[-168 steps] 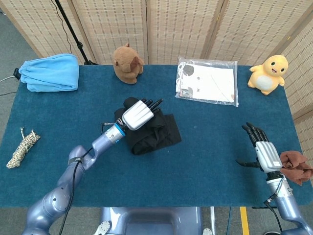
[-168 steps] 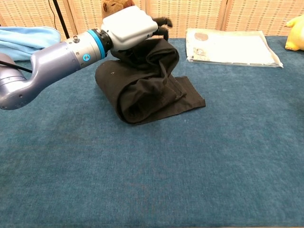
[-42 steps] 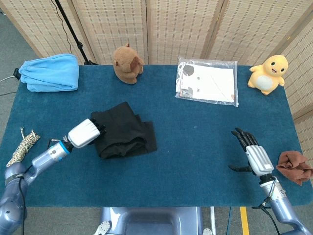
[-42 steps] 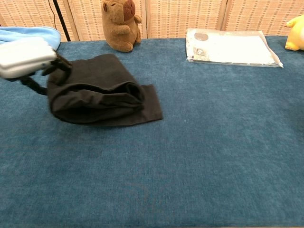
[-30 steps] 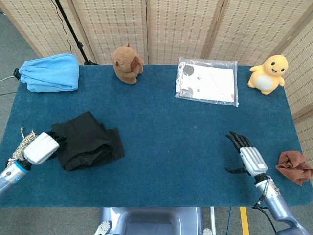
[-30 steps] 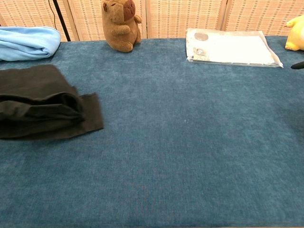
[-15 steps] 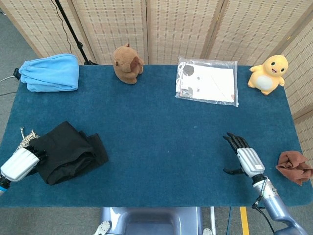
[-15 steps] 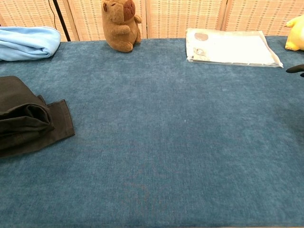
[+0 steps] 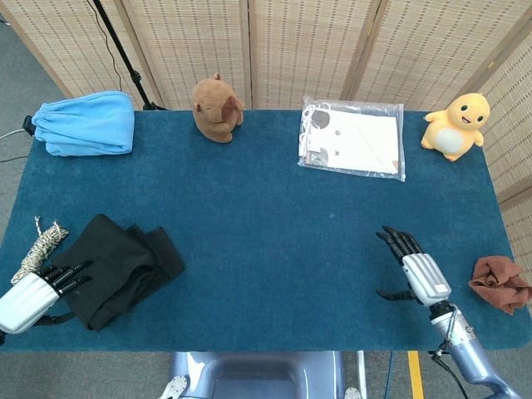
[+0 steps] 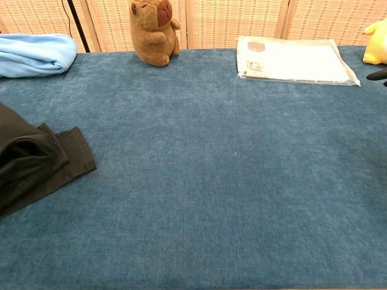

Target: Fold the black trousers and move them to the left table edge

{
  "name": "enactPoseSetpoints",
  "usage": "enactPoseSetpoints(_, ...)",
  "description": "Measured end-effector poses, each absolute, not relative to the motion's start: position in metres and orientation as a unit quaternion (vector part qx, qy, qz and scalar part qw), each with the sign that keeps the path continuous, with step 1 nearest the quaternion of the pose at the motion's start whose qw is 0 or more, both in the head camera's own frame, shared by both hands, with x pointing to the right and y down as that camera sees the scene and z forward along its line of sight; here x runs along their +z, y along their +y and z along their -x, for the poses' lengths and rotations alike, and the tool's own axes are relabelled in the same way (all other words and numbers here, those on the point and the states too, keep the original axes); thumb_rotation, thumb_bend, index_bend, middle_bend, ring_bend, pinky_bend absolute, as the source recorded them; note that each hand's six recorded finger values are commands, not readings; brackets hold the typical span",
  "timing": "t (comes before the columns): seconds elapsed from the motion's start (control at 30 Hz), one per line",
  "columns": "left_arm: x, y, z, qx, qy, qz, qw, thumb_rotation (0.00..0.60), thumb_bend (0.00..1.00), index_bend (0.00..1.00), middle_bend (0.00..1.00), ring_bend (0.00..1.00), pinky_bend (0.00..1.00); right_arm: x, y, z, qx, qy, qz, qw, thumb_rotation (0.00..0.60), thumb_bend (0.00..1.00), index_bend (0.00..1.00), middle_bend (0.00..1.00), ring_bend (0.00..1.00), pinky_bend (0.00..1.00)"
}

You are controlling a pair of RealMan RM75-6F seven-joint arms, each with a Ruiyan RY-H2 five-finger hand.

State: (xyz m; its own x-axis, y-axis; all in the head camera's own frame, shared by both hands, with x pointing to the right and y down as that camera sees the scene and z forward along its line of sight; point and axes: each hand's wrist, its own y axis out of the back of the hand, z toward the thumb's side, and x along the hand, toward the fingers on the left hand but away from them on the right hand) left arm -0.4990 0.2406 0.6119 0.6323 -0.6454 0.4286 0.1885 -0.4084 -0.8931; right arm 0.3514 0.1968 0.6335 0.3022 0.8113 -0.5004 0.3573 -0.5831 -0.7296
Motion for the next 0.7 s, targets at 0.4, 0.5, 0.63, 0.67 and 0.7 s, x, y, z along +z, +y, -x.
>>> enactPoseSetpoints(0.4,0.583,0.229,0.526,-0.421,0.253,0.710,0.505,0.432,0.00,0.00,0.00,0.01,0.18,0.618,0.201,-0.345,0.434,-0.384,0.769,0.270,0.600,0.00,0.00,0.00,0.00,0.00)
enactPoseSetpoints(0.5,0.581,0.220,0.531,-0.430,0.295,0.696,0.494,0.514,0.00,0.00,0.00,0.00,0.12,0.614,0.200,-0.347,0.435,-0.387,0.760,0.289,0.600,0.00,0.00,0.00,0.00,0.00)
enactPoseSetpoints(0.63,0.585,0.211,0.533,-0.445,0.340,0.683,0.470,0.599,0.00,0.00,0.00,0.00,0.02,0.608,0.195,-0.351,0.442,-0.393,0.735,0.331,0.600,0.00,0.00,0.00,0.00,0.00)
enactPoseSetpoints(0.67,0.587,0.208,0.532,-0.451,0.353,0.679,0.459,0.600,0.00,0.00,0.00,0.00,0.01,0.606,0.193,-0.352,0.444,-0.397,0.725,0.346,0.600,0.00,0.00,0.00,0.00,0.00)
enactPoseSetpoints(0.7,0.589,0.207,0.530,-0.456,0.363,0.676,0.451,0.600,0.00,0.00,0.00,0.00,0.00,0.603,0.191,-0.354,0.447,-0.403,0.708,0.369,0.600,0.00,0.00,0.00,0.00,0.00)
